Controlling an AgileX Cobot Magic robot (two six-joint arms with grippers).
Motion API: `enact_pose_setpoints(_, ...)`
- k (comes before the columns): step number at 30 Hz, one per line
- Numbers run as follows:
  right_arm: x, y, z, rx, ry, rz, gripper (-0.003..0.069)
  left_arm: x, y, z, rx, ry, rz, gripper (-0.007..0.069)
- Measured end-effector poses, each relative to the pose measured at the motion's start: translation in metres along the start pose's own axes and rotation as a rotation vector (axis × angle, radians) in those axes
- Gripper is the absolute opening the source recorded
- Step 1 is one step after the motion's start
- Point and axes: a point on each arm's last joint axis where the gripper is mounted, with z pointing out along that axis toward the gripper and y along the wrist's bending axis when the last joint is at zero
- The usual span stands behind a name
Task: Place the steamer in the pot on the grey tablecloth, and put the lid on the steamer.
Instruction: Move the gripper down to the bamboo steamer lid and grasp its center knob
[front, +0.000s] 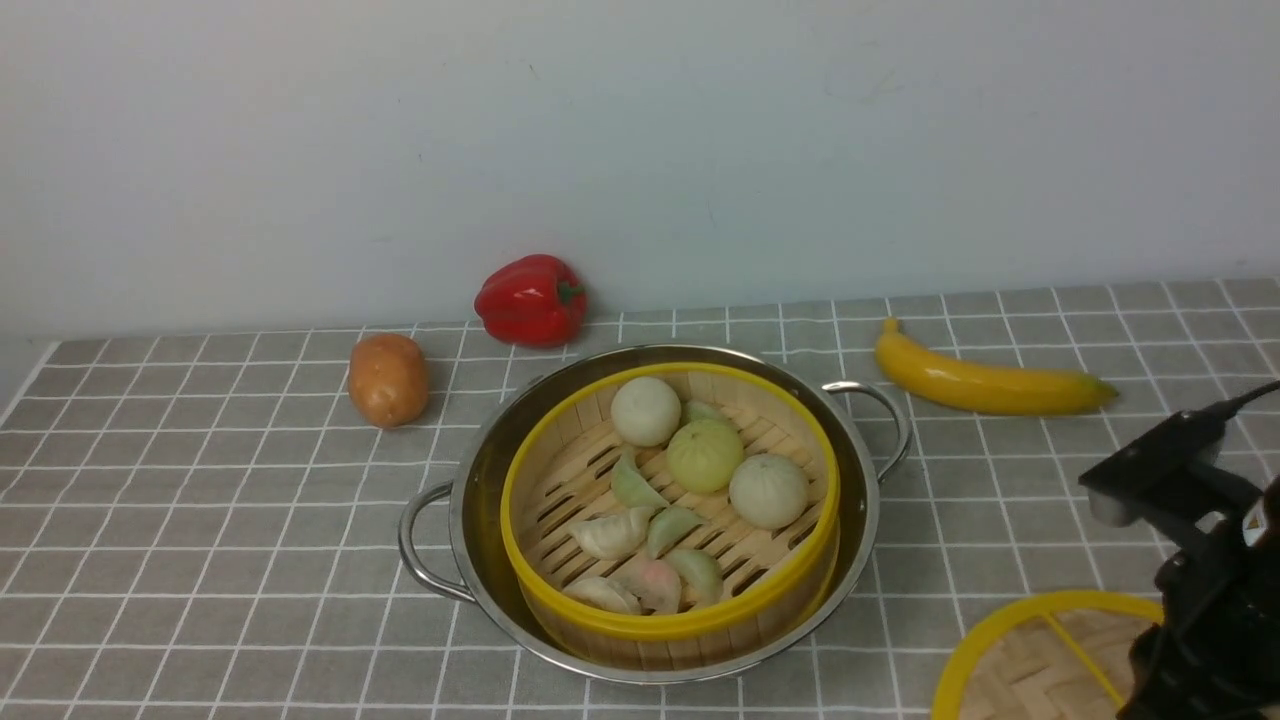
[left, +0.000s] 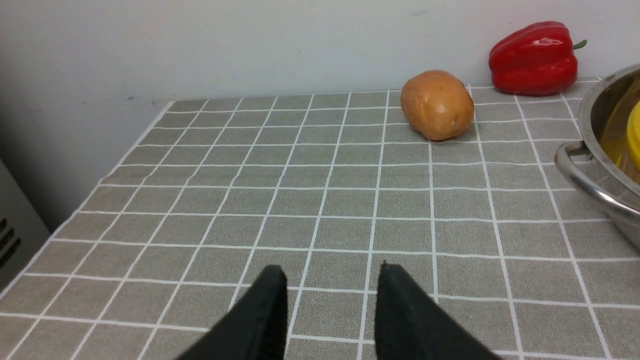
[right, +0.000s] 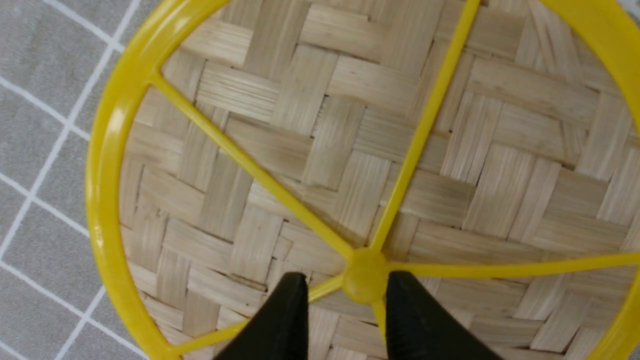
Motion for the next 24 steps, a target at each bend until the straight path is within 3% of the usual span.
enact_pose_setpoints(18,-0.007,-0.007,0.024,0.020,0.076,0.028,0.0240,0.000,0.000,0.000,0.000,0.000,0.000,0.0243)
enact_pose_setpoints(24,-0.005,-0.006,0.024,0.014,0.094,0.029,0.0144,0.000,0.000,0.000,0.000,0.000,0.000,0.0243)
